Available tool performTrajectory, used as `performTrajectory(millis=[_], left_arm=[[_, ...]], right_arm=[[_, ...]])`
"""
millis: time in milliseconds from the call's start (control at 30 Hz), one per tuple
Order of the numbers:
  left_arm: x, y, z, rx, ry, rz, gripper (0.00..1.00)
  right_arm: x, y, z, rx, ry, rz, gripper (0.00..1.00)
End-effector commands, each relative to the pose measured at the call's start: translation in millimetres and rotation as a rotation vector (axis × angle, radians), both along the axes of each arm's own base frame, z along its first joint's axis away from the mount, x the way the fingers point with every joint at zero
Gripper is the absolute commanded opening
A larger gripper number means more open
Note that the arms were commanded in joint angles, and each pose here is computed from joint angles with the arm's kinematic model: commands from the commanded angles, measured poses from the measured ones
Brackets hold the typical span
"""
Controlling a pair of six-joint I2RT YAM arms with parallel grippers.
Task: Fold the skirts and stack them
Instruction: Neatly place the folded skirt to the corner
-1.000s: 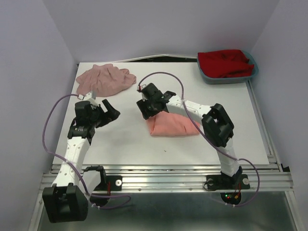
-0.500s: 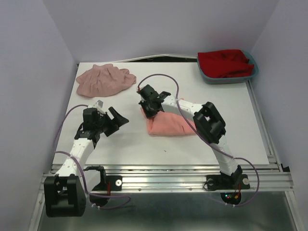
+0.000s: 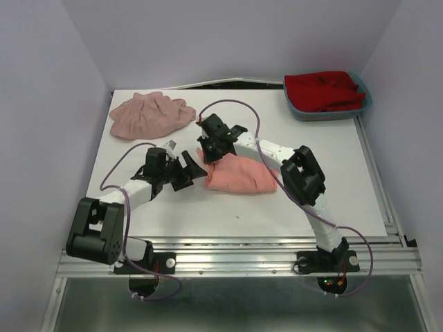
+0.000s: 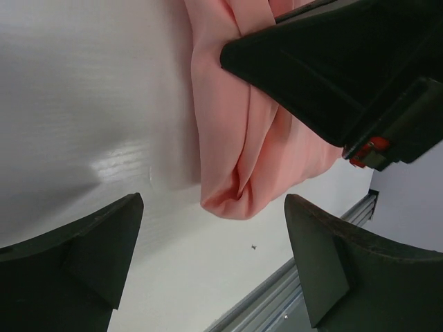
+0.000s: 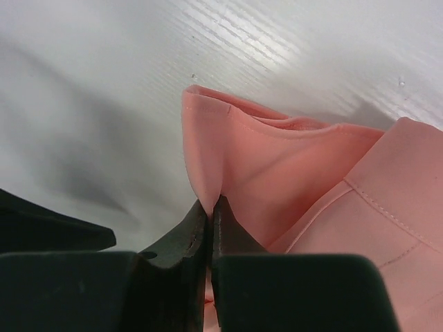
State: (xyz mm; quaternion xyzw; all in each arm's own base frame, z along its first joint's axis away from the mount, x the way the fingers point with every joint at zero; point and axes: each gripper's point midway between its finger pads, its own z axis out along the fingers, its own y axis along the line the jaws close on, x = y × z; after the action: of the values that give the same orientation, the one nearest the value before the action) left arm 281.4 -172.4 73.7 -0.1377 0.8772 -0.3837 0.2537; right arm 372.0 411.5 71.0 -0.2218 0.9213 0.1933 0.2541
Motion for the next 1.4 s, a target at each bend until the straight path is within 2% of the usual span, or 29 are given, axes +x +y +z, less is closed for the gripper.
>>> performTrajectory(millis=[0,300,533,767,1000,1100,1133,1167,1300,1333,1367], left_arm=[[32,-24,33,-0.053,-0.137,-0.023,0.96],[52,-50,27,-0.078,-0.177,-0.031,0.98],[65,-60,25,-0.11,-0.192,-0.032,0.98],[61,-88,37,-0.244,-0.235,-0.109,0.94],[64,-85,27,-0.245,-0.211,-0.05,0.91],[68,-84,26,-0.245,-0.216,-0.033,0.82],[70,-83,25,-0.237,-0.219,-0.023,0.75],[71,-83,23,-0.229,-0.22,-0.02,0.75],[79,-80,9,-0.183,-0.197,-0.001,0.55],[79,-78,2,-0.164,-0.177,0.01,0.52],[80,-77,0,-0.146,-0.18,0.009,0.46]], right_arm=[[16,13,60,0.146,-0.054,-0.024,0.01],[38,7,67,0.211,-0.018,-0.07,0.01],[39,11,74,0.233,-0.018,-0.069,0.01],[46,13,74,0.251,-0.017,-0.074,0.01],[63,6,76,0.249,-0.041,-0.117,0.01],[62,8,75,0.258,-0.031,-0.111,0.01],[60,9,74,0.263,-0.02,-0.105,0.01],[58,9,72,0.266,-0.013,-0.101,0.01],[51,11,66,0.274,0.014,-0.076,0.01],[50,10,66,0.268,0.009,-0.068,0.14],[55,5,69,0.268,-0.003,-0.078,0.23]])
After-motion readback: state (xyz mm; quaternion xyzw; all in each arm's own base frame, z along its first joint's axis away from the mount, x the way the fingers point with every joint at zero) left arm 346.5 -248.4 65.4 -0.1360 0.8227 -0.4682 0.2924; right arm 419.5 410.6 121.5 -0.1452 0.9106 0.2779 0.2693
